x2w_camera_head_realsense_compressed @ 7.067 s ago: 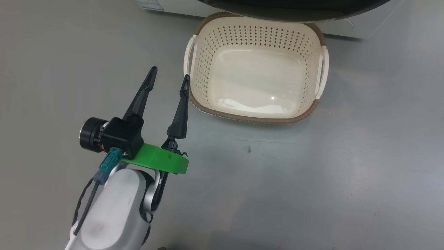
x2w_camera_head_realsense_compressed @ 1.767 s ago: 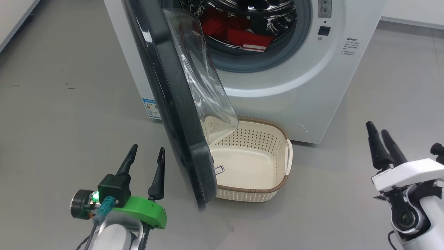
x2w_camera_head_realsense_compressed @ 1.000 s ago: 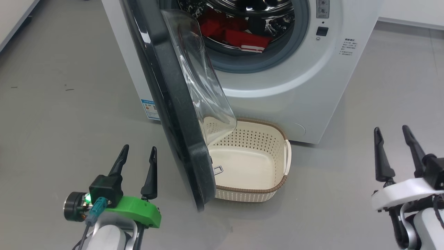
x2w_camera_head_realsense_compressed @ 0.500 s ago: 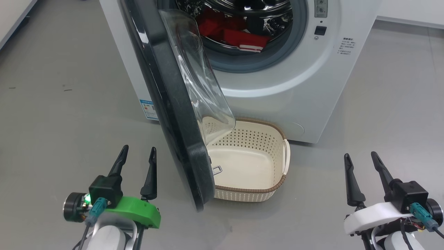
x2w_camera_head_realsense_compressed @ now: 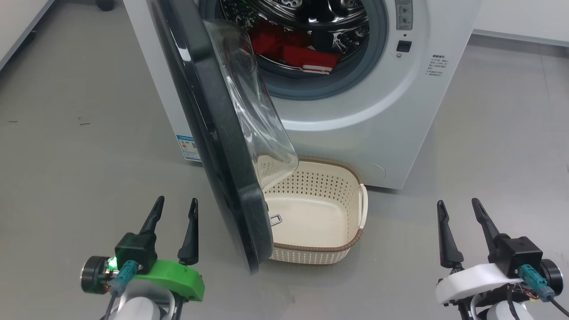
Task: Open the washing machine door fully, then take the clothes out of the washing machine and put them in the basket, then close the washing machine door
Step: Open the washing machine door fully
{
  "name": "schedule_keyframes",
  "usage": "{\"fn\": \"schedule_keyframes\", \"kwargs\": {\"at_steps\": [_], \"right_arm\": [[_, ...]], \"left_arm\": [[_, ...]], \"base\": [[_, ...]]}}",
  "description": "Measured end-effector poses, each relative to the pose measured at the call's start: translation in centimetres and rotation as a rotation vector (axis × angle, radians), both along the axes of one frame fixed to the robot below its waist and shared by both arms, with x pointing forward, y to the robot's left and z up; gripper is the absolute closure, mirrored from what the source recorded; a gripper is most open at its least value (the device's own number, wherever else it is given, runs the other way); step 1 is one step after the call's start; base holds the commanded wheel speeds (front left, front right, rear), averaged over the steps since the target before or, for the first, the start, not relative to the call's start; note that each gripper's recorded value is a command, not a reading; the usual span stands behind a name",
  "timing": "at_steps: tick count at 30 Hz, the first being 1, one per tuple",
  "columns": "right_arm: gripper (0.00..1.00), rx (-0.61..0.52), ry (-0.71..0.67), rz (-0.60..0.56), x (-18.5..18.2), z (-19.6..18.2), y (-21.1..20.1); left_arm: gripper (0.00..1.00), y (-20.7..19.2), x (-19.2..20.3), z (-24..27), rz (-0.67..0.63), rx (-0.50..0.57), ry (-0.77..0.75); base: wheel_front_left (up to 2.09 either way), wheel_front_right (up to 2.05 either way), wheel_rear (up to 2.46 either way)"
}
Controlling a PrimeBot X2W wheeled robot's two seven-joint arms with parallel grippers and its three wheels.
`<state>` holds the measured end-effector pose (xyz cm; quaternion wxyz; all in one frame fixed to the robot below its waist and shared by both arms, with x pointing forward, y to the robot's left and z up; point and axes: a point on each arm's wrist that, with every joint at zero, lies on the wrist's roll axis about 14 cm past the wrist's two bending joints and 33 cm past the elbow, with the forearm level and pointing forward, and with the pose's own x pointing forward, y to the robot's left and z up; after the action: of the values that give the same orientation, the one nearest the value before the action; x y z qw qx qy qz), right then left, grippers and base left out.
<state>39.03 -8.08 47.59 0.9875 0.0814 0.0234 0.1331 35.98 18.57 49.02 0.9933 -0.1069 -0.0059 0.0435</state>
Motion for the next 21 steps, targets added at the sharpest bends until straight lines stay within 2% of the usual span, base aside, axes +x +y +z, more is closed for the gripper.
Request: {"fn": "schedule_keyframes", "kwargs": {"at_steps": [1, 2, 21], "right_arm": [[0.00, 0.000, -0.002, -0.003, 0.0, 0.1, -0.1], [0.00, 0.001, -0.002, -0.008, -0.1, 0.1, -0.2], [0.00, -0.016, 0.006, -0.023, -1.0, -0.3, -0.6]], "left_arm": [[0.93, -0.1, -0.1, -0.1, -0.002, 0.000, 0.003], [1.00, -0.1, -0.1, -0.2, -0.003, 0.002, 0.006], [1.00, -0.1, -0.3, 0.6, -0.006, 0.022, -0.018]], "base": [[0.00, 0.00, 0.00], [0.00, 0.00, 0.00], [0.00, 0.00, 0.00]]}}
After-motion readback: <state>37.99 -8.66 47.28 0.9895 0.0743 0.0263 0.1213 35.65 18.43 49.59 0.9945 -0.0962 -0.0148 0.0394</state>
